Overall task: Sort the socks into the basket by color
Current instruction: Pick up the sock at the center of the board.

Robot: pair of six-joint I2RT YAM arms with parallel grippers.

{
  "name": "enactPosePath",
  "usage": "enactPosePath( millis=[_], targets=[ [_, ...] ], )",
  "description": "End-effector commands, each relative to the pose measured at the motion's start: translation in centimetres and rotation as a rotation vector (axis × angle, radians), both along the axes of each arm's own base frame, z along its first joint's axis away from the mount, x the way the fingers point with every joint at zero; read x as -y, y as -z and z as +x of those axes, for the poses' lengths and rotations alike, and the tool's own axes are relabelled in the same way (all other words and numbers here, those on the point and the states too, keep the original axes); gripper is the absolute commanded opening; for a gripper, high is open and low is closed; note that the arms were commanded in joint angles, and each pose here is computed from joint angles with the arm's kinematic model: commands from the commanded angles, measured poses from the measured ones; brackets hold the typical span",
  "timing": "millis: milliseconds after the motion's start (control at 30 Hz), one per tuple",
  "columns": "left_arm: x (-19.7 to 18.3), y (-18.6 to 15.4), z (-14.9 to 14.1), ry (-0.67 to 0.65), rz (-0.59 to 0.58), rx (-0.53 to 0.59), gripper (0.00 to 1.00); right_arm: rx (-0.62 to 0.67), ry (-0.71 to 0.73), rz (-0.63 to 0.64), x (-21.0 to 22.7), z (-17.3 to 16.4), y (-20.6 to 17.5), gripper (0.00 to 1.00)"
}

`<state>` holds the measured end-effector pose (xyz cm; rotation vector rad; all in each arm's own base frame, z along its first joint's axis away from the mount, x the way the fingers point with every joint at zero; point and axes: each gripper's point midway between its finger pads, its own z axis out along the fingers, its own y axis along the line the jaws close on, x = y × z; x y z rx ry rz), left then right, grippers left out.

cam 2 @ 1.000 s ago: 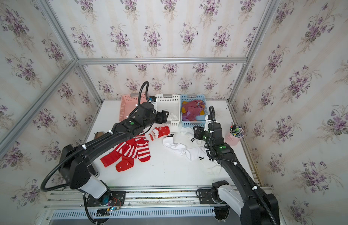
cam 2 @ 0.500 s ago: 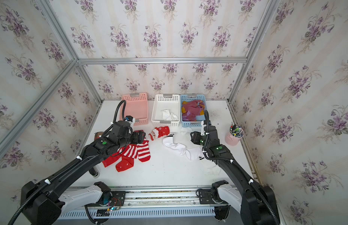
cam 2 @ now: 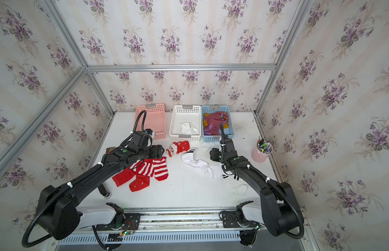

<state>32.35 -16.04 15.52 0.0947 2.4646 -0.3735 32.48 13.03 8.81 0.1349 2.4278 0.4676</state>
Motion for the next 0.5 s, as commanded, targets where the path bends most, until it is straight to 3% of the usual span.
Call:
enactPosePath(
  millis=[0,467],
  targets=[
    [0.3,-0.4,0.4,0.024,-0.006,0.020,0.85,0.017,0.048,-0.039,0.4,0.9,0.3,0.58],
    [1.1,0.7,1.9,0.024,-0.034,0.003,0.85,-0.042,0.130,-0.202,2.6,2.0,4.3,0.60]
  ],
)
